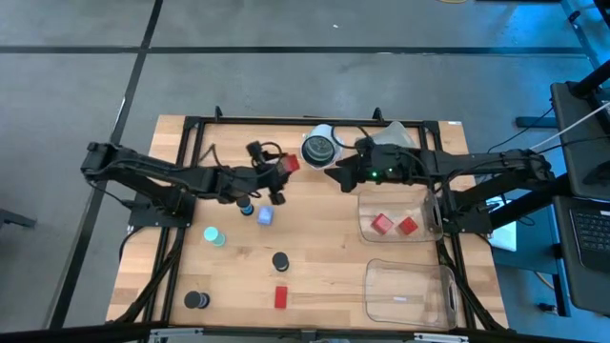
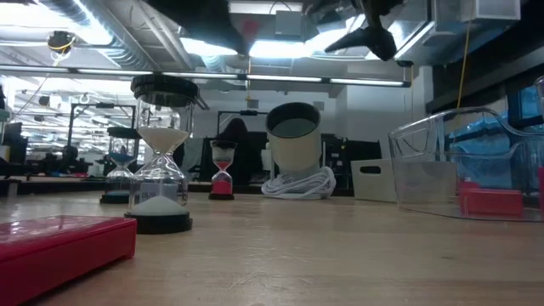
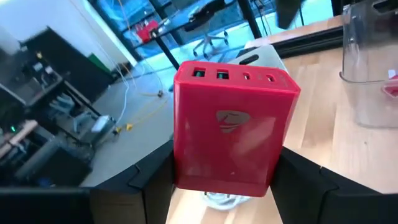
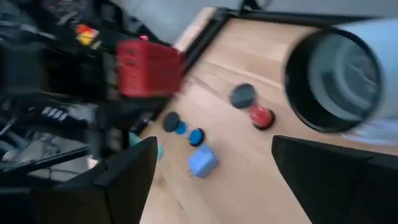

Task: Pick & Place Office items
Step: Put the red charger adapter into the top transparent bin

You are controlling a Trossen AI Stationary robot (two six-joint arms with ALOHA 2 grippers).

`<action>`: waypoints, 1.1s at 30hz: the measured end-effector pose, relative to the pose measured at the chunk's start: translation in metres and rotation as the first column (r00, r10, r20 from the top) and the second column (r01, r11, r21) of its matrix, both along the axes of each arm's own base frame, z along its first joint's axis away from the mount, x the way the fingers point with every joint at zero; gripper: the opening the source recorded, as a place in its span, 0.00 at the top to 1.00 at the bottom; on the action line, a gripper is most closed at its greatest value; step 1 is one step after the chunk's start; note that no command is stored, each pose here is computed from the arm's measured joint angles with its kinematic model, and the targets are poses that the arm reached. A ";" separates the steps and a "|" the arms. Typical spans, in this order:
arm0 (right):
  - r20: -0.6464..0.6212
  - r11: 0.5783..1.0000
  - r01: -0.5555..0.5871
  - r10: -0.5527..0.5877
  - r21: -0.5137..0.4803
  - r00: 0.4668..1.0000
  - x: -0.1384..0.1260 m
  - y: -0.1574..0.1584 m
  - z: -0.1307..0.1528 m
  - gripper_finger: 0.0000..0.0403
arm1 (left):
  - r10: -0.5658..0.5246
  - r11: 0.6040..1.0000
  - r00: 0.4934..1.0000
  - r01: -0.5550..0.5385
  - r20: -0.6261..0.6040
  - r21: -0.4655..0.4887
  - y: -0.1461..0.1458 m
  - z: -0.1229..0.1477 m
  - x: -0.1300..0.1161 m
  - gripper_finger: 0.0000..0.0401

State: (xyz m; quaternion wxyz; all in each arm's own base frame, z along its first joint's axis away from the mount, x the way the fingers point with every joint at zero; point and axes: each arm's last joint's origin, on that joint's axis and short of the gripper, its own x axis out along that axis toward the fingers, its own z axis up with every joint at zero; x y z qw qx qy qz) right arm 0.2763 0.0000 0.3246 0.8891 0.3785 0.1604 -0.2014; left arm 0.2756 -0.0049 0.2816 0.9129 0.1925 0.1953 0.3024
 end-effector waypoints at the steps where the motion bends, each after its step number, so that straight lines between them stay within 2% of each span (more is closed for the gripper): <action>1: 0.014 1.000 -0.011 0.011 -0.016 1.000 0.001 0.000 0.002 0.20 | -0.003 1.000 1.000 0.003 0.002 0.012 0.000 -0.003 0.005 0.47; 9: 0.014 0.987 -0.055 0.058 -0.154 0.998 0.009 0.000 0.001 0.20 | -0.021 0.998 0.995 0.014 0.098 0.066 0.000 -0.016 0.035 0.47; 16: -0.001 0.969 -0.085 0.087 -0.231 0.996 0.036 -0.003 -0.018 0.20 | -0.069 0.998 0.987 0.070 0.145 -0.003 0.011 -0.020 0.042 0.47; 23: -0.005 0.935 -0.024 0.024 -0.353 1.000 0.039 -0.010 -0.017 0.20 | -0.059 0.998 0.987 0.064 0.150 -0.026 0.015 -0.020 0.042 0.47; 33: -0.008 0.922 -0.029 0.028 -0.385 1.000 0.048 -0.009 -0.024 0.20 | -0.045 0.989 0.974 0.074 0.220 -0.127 0.032 -0.020 0.042 0.47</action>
